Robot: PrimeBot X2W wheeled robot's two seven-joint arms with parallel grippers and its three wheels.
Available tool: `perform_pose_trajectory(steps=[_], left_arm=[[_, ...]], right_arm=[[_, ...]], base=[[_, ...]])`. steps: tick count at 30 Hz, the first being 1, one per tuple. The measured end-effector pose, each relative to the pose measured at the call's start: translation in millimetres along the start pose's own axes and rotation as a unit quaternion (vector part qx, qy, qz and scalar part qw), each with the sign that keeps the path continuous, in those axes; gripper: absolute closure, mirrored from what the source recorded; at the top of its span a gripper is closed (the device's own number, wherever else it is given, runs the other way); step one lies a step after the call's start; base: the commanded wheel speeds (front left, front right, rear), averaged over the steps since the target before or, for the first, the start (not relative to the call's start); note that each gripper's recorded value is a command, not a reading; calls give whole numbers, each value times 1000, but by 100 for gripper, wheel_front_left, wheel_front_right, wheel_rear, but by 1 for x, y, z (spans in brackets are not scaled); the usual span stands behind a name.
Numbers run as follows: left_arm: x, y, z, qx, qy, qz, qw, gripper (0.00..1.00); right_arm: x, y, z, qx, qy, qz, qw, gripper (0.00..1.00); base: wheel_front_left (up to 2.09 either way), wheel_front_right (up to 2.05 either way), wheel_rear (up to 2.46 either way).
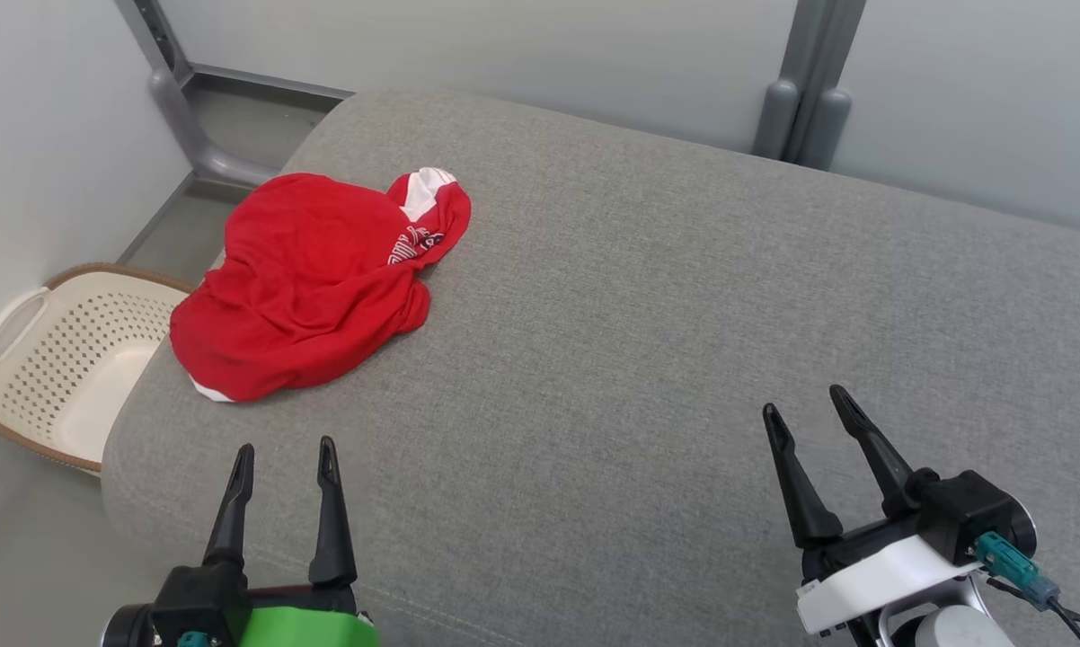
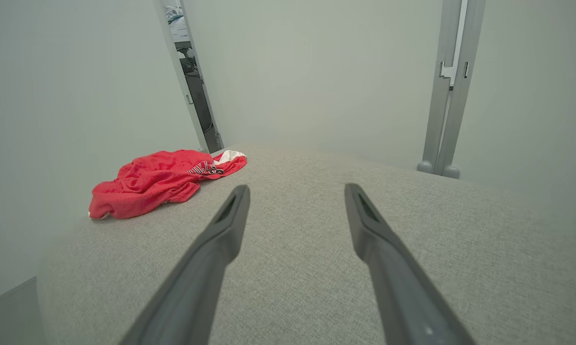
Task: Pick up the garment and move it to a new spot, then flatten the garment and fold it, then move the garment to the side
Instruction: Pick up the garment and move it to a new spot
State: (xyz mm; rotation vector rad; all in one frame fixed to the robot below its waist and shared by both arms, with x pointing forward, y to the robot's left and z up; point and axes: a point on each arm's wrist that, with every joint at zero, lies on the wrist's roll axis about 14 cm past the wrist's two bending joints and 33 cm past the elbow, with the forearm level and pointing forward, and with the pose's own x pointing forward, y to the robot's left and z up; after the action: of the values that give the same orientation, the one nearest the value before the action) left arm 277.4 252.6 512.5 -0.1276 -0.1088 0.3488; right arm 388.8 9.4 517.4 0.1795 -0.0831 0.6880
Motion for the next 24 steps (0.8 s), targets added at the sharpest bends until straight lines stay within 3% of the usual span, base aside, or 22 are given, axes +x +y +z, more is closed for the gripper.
perform_pose_trajectory(steps=[17,24], left_arm=[[-3,13,-2,-16,8,32,999,0],[53,3,25,-25,-38,5,999,0]], right_arm=[[9,3,-16,6,19,18,1000,0],[17,-21,-31,-11,36,23,999,0]], base=[[0,0,0],[0,0,0]])
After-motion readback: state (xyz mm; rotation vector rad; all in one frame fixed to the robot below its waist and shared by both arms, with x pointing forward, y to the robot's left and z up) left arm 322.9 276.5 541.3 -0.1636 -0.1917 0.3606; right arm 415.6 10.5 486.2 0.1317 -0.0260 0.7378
